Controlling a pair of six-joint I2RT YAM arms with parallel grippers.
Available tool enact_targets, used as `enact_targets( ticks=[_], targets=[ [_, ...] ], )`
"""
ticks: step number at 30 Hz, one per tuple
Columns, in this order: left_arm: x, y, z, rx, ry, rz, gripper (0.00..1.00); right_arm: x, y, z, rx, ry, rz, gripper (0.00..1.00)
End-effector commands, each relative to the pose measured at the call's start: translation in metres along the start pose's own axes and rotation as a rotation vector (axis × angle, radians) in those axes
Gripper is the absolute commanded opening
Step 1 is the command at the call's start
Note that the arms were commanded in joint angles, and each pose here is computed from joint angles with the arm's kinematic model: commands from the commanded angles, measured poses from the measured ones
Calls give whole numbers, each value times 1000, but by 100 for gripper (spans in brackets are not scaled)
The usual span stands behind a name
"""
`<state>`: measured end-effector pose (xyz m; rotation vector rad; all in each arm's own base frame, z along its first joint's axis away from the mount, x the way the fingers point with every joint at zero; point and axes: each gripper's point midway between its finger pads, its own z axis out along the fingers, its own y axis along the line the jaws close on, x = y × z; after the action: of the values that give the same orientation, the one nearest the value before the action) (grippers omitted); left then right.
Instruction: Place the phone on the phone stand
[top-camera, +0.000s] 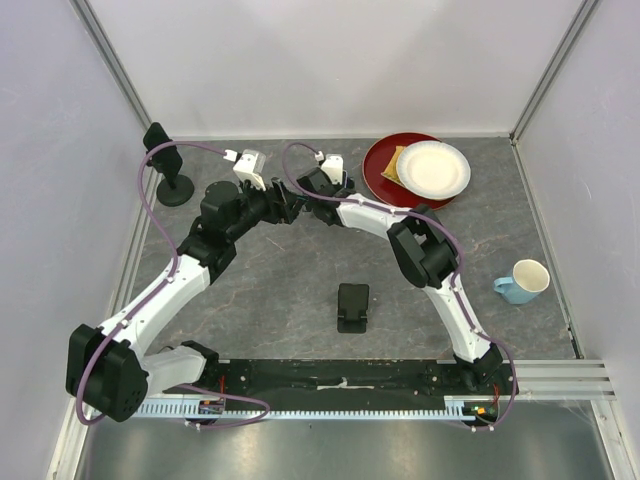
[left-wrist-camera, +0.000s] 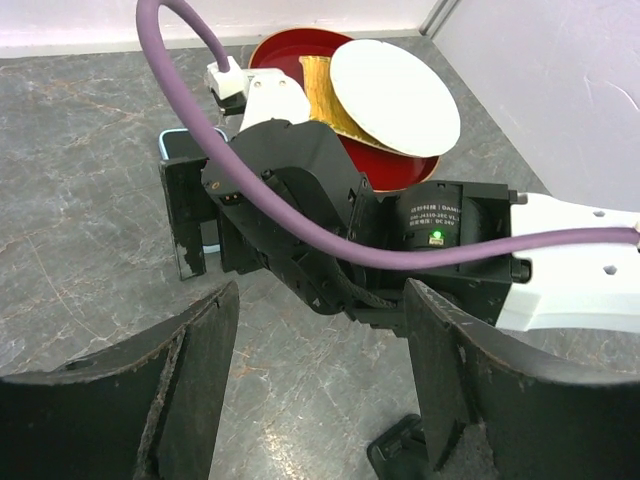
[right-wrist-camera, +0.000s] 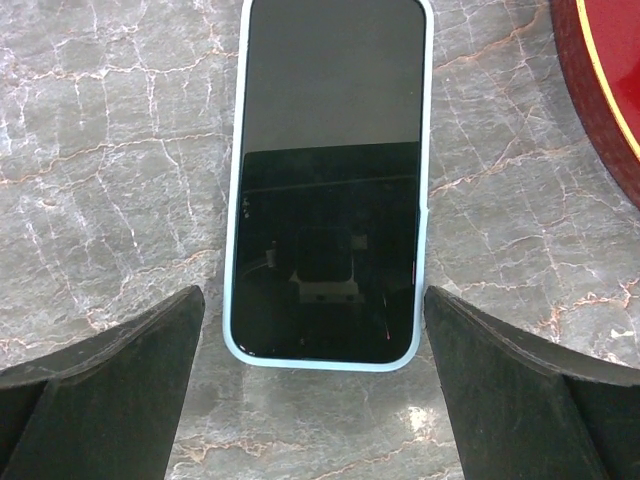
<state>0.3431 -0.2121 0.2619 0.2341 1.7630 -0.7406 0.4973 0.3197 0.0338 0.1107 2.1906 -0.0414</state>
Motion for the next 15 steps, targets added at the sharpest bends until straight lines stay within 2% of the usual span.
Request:
enact_targets(
  ticks=[1, 9, 15],
  targets=[
    [-6, -8, 0, 31, -15, -25, 72, -4, -5, 11, -7, 4, 62, 97],
    [-6, -6, 1, 22, -14, -26, 72, 2, -8, 19, -1, 38, 29, 95],
    [-5, -6, 1, 21, -11, -33, 72, 14, -7, 28, -2, 100, -32, 89]
  ],
)
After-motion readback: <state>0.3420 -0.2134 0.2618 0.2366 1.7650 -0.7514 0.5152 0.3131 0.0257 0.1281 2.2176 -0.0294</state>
